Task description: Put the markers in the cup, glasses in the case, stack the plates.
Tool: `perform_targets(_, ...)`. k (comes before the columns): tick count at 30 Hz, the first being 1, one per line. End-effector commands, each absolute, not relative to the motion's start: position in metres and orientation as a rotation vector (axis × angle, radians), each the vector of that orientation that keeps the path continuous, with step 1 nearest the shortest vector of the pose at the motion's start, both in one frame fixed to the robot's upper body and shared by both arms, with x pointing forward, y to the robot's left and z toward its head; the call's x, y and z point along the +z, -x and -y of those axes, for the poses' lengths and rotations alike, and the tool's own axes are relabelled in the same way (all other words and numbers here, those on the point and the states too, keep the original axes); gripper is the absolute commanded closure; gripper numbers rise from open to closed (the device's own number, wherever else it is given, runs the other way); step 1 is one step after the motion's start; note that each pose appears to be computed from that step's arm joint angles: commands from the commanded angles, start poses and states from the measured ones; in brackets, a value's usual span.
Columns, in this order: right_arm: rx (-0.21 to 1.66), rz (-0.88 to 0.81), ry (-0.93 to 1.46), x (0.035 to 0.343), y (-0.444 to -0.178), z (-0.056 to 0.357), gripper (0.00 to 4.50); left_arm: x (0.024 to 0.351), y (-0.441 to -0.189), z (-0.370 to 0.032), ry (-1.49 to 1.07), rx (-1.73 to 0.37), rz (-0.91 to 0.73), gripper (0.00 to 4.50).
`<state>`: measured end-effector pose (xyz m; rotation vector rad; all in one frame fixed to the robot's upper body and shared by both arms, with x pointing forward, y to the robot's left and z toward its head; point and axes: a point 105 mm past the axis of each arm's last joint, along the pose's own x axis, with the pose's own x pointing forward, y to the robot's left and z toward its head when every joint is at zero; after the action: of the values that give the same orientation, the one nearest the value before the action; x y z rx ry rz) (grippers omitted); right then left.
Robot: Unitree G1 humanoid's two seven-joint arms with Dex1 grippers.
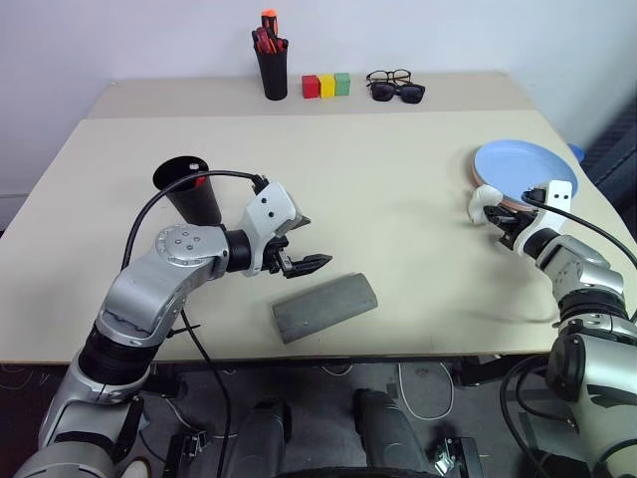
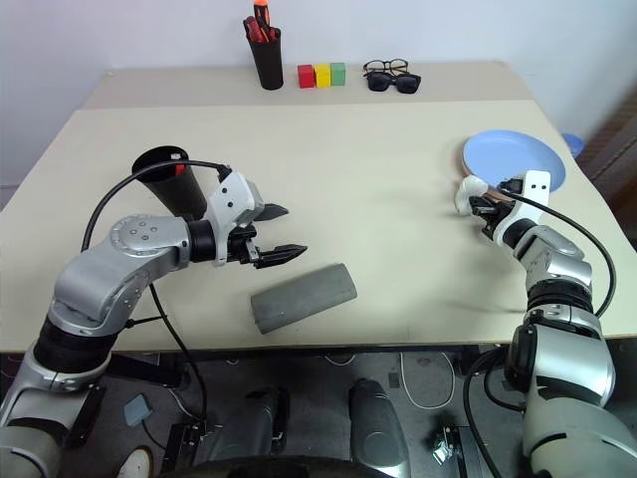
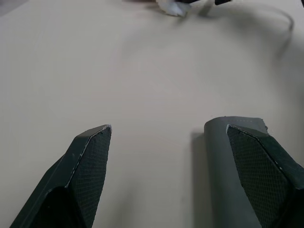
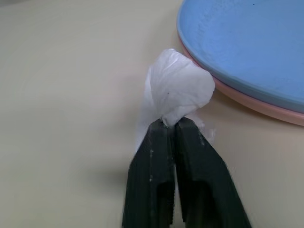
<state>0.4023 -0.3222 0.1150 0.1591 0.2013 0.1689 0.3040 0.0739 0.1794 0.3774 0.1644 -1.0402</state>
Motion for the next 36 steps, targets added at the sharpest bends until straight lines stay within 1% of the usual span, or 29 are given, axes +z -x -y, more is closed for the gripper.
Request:
perform_targets(1, 0.176, -0.136, -0.109, 0.135, -0.404, 0.327, 4.43, 0.189, -0.301, -0.073, -0.388, -1.040, -0.125, 0.52)
perform_targets(2, 0.186, -0.116, -0.107, 0.139, -0.404, 0.326, 4.43, 0.189, -0.301, -0.073, -0.387, -1.042, -0.125, 0.52)
perform_targets(7, 0.268, 0.080, -0.079, 0.184, -0.408, 0.315, 4.43, 0.188, -0.302, -0.072, -0.382, -1.049, -0.124, 0.52)
perform_targets(10, 0.210, 0.157, -0.037, 0.206, -0.412, 0.322, 4.43, 0.188, -0.303, -0.071, -0.378, -1.047, -0.121, 0.52)
perform_targets(12, 0.132, 0.197, 0.021, 0.217, -0.415, 0.331, 4.43, 0.189, -0.304, -0.072, -0.372, -1.034, -0.115, 0.52)
perform_targets(14, 0.069, 0.205, 0.106, 0.223, -0.417, 0.337, 4.43, 0.190, -0.306, -0.074, -0.363, -1.005, -0.103, 0.52)
perform_targets(17, -0.012, 0.198, 0.144, 0.229, -0.421, 0.344, 4.43, 0.191, -0.311, -0.079, -0.353, -0.954, -0.089, 0.52)
perform_targets(20, -0.067, 0.166, 0.175, 0.231, -0.425, 0.348, 3.65, 0.193, -0.313, -0.082, -0.335, -0.916, -0.079, 0.52)
perform_targets(21, -0.089, 0.159, 0.202, 0.231, -0.426, 0.350, 3.21, 0.194, -0.313, -0.083, -0.331, -0.907, -0.075, 0.52)
perform_targets(22, -0.118, 0.158, 0.240, 0.233, -0.426, 0.352, 2.66, 0.194, -0.313, -0.084, -0.327, -0.897, -0.072, 0.52)
perform_targets(24, -0.153, 0.160, 0.296, 0.238, -0.425, 0.355, 1.69, 0.196, -0.316, -0.087, -0.319, -0.855, -0.052, 0.52)
perform_targets(27, -0.180, 0.179, 0.344, 0.244, -0.421, 0.361, 1.69, 0.207, -0.318, -0.092, -0.287, -0.786, 0.063, 0.52)
perform_targets(28, -0.171, 0.191, 0.346, 0.246, -0.419, 0.363, 1.69, 0.211, -0.317, -0.095, -0.272, -0.760, 0.118, 0.52)
perform_targets(30, -0.136, 0.210, 0.336, 0.246, -0.416, 0.363, 1.69, 0.213, -0.315, -0.099, -0.254, -0.729, 0.180, 0.52)
perform_targets(32, -0.092, 0.220, 0.329, 0.244, -0.412, 0.362, 1.69, 0.210, -0.313, -0.102, -0.255, -0.715, 0.207, 0.52)
perform_targets(34, 0.028, 0.229, 0.348, 0.237, -0.403, 0.357, 1.69, 0.199, -0.309, -0.112, -0.270, -0.705, 0.195, 0.52)
perform_targets(36, 0.124, 0.225, 0.348, 0.232, -0.394, 0.355, 1.69, 0.193, -0.305, -0.114, -0.249, -0.719, 0.188, 0.52)
